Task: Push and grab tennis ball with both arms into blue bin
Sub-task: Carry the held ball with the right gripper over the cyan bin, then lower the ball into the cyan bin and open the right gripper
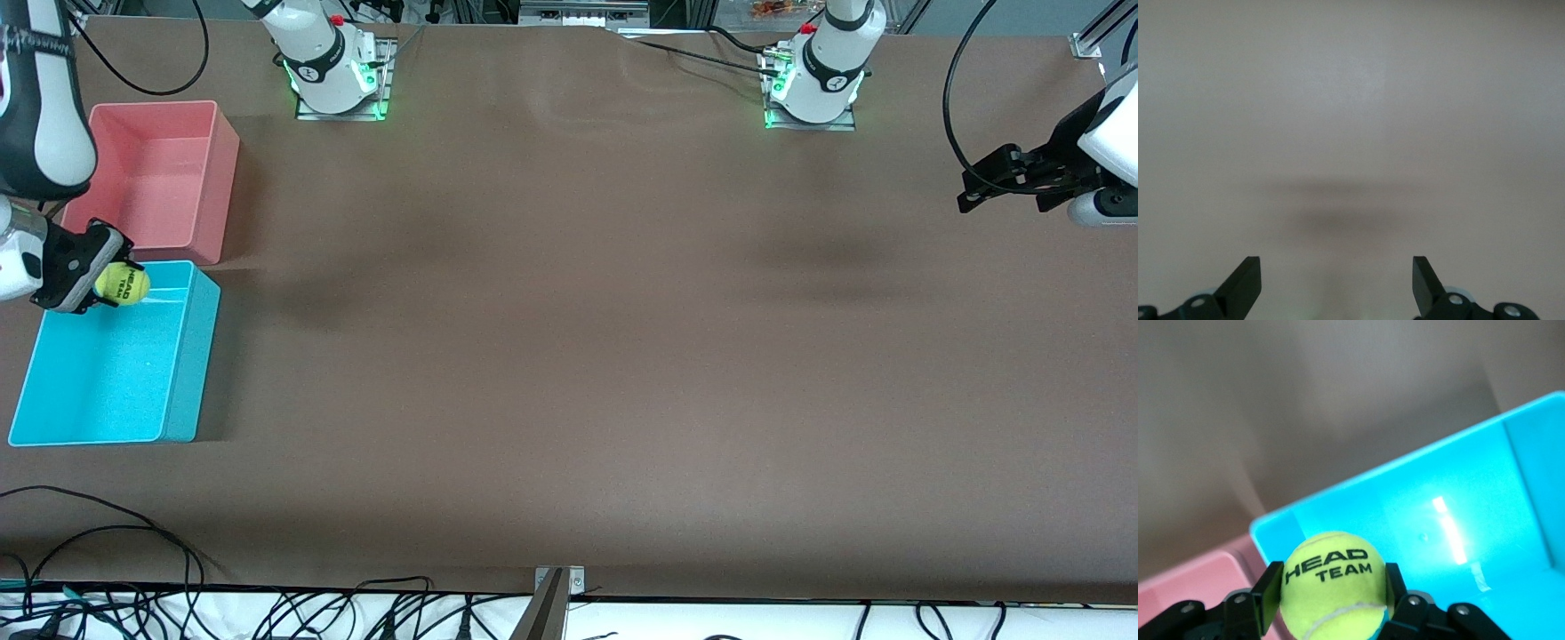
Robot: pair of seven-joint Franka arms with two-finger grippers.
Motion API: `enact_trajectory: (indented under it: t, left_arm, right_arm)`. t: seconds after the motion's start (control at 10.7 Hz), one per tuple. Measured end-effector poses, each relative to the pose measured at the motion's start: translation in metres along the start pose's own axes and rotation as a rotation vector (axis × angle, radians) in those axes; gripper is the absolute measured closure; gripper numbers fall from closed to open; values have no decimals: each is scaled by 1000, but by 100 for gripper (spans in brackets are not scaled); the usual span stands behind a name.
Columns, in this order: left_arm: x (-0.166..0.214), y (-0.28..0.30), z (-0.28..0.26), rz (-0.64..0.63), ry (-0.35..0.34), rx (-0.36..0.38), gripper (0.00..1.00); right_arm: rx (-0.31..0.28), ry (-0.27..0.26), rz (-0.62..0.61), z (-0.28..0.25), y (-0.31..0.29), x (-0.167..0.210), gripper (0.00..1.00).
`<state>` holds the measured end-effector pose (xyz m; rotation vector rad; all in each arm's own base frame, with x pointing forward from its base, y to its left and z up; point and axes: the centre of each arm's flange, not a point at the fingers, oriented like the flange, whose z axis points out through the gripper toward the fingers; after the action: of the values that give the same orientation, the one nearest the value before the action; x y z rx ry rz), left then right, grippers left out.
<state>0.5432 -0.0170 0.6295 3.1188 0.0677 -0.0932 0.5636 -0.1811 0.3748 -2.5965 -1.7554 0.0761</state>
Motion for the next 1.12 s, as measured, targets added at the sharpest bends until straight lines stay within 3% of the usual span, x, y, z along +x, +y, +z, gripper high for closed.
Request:
enact_trajectory:
  t: [0.47,0.94,1.12]
  left_arm:
    - [0,0,0,0,1,0,0]
    - [0,1,0,1,1,0,0]
    - [0,1,-1,1,1,0,0]
  right_arm:
    - [84,2,-153,101,65,-71,34]
    - [156,15,-177,167,75,-71,34]
    - [154,15,-177,165,77,-71,34]
